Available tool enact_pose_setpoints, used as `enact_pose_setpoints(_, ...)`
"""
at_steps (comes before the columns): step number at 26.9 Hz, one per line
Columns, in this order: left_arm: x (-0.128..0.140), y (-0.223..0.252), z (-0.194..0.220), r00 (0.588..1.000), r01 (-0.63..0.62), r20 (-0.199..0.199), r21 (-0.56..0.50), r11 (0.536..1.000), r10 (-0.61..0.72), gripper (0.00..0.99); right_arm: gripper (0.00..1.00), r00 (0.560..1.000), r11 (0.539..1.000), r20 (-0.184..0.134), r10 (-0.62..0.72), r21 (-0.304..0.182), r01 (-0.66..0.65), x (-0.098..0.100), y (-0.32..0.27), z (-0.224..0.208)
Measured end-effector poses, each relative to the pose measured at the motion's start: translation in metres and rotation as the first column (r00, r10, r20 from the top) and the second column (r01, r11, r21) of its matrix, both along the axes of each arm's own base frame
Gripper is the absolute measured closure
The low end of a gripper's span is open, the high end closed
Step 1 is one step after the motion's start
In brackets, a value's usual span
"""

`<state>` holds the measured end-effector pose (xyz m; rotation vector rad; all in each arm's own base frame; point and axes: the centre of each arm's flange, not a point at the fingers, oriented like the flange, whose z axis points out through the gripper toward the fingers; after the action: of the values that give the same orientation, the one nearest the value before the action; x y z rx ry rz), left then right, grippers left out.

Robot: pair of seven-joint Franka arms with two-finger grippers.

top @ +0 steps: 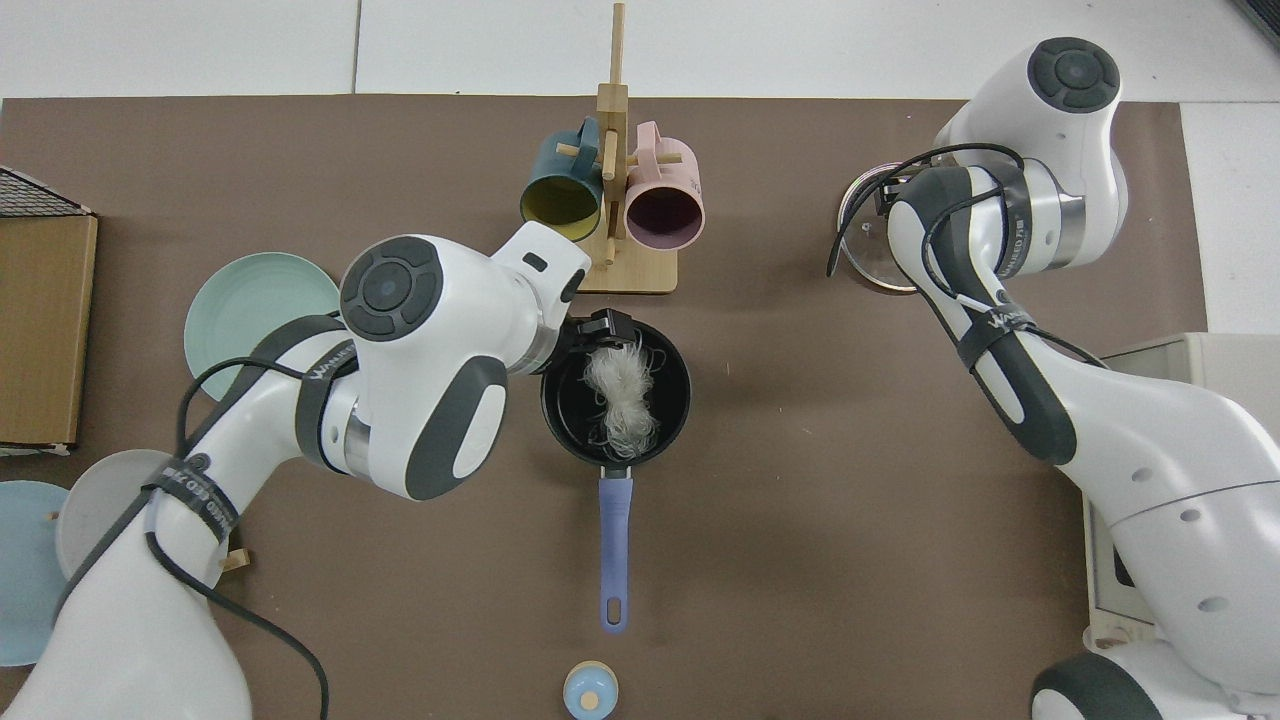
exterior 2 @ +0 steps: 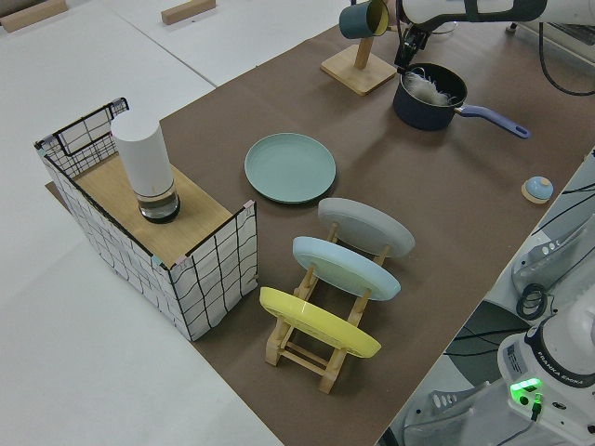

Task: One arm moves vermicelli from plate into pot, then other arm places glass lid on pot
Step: 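Release the vermicelli into the pot and withdraw the left gripper, then carry the glass lid with the right gripper over the black pot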

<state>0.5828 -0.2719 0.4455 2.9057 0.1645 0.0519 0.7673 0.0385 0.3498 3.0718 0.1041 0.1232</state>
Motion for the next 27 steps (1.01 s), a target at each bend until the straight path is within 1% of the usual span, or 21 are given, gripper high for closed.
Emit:
enact_pose_setpoints(3,0.010,0.024,0.022,1.000,-0.012,0.002,0.025,1.000,0.012,0.000,0.38,1.000,1.000,0.009,0.002,-0.003,-0.002,-0.008,0.001,0.023)
enact_pose_setpoints(6,0.021,0.050,0.033,0.999,-0.030,0.014,0.046,0.998,0.029,0.000,0.38,1.000,1.000,0.005,0.009,-0.006,-0.009,-0.022,0.006,0.049)
enact_pose_setpoints(9,0.029,0.079,0.041,0.999,-0.033,0.026,0.088,0.996,0.031,0.000,0.38,1.000,1.000,-0.008,0.023,-0.002,-0.023,-0.039,0.017,0.076)
enact_pose_setpoints(12,0.031,0.106,0.051,1.000,-0.017,0.021,0.122,0.992,0.014,0.000,0.38,0.999,0.999,-0.023,0.034,0.002,-0.034,-0.058,0.031,0.102)
enact_pose_setpoints(14,0.031,0.124,0.058,1.000,-0.004,0.013,0.140,0.990,0.002,0.000,0.38,0.999,1.000,-0.041,0.029,0.000,-0.030,-0.072,0.038,0.116)
enact_pose_setpoints(16,0.030,0.144,0.066,1.000,0.011,0.007,0.155,0.988,-0.012,0.000,0.38,0.998,1.000,-0.064,0.015,-0.004,-0.015,-0.086,0.044,0.128)
enact_pose_setpoints(18,0.028,0.165,0.077,0.999,0.031,0.007,0.167,0.986,-0.032,0.000,0.38,0.997,1.000,-0.078,-0.005,-0.008,0.004,-0.100,0.048,0.136)
enact_pose_setpoints(22,0.016,0.208,0.106,0.997,0.077,0.006,0.187,0.979,-0.079,0.000,0.38,0.994,0.998,-0.089,-0.064,-0.011,0.063,-0.124,0.066,0.145)
enact_pose_setpoints(25,0.003,0.236,0.127,0.995,0.101,-0.003,0.195,0.976,-0.102,0.000,0.38,0.990,0.994,-0.098,-0.106,-0.009,0.105,-0.139,0.089,0.143)
enact_pose_setpoints(27,-0.009,0.253,0.142,0.993,0.119,-0.013,0.197,0.973,-0.118,0.000,0.38,0.987,0.992,-0.094,-0.129,-0.001,0.130,-0.148,0.112,0.143)
